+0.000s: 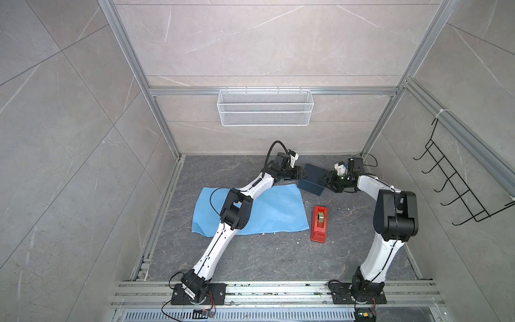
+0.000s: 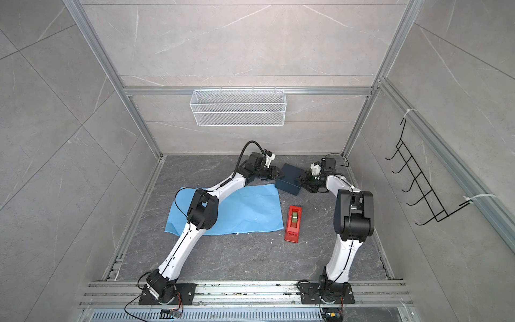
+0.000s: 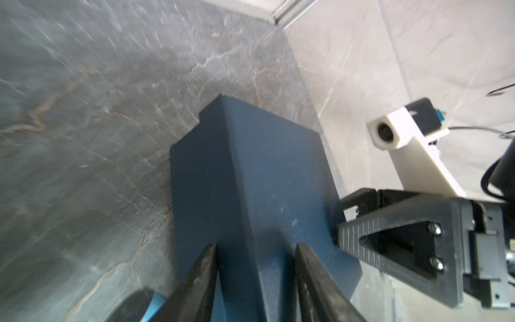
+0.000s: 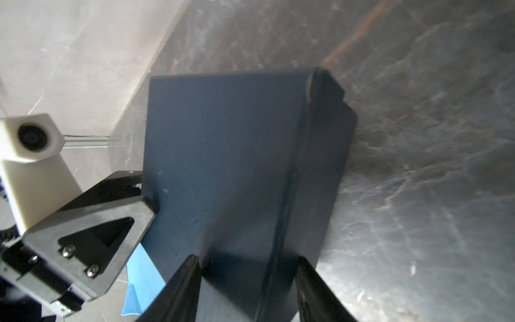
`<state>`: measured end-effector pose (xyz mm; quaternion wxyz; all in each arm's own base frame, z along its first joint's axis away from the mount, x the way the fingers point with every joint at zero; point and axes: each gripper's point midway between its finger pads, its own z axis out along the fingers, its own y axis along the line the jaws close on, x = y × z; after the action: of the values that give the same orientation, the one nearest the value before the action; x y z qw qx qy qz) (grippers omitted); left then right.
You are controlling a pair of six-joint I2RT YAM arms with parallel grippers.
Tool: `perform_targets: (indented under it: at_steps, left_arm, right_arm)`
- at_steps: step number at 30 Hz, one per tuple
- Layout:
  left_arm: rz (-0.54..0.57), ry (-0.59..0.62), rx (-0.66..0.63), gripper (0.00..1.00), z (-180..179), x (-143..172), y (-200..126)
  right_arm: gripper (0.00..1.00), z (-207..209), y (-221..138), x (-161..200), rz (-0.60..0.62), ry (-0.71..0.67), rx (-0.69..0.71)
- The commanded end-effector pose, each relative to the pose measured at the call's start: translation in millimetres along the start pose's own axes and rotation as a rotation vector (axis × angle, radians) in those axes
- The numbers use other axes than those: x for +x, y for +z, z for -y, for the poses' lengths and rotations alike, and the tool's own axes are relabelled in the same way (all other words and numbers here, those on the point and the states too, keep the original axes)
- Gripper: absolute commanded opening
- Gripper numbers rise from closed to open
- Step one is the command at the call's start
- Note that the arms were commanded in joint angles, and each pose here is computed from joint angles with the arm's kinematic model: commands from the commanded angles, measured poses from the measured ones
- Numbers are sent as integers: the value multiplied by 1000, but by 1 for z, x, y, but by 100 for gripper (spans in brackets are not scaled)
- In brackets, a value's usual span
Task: Wrap a gift box in wrapping paper
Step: Pick up the gift box from the top-right of the table, then place the gift box on the wrapping paper.
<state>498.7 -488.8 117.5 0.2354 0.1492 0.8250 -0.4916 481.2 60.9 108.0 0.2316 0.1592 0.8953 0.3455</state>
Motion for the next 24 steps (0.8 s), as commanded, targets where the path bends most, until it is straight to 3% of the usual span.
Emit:
perform_targets:
  at_steps: [1,6,12,18,24]
  left_arm:
    - [34,76,195,46,103,-31,-47]
    - [0,17,206,45,111,-21,-74]
    - [14,-17,159,45,105,-4,-140]
    - [-19,-132,56,48,68,38,-203]
    - [-98,-265,-53,51,30,103,-252]
  right_arm:
    - [57,-59,-20,3,31,-88,-107]
    - [57,-90,-25,21,16,-155,-113]
    - [57,-113,-18,56,-13,-186,-128]
    - [57,-147,-5,109,-56,-254,-151]
    - [57,-171,18,172,-137,-305,-154]
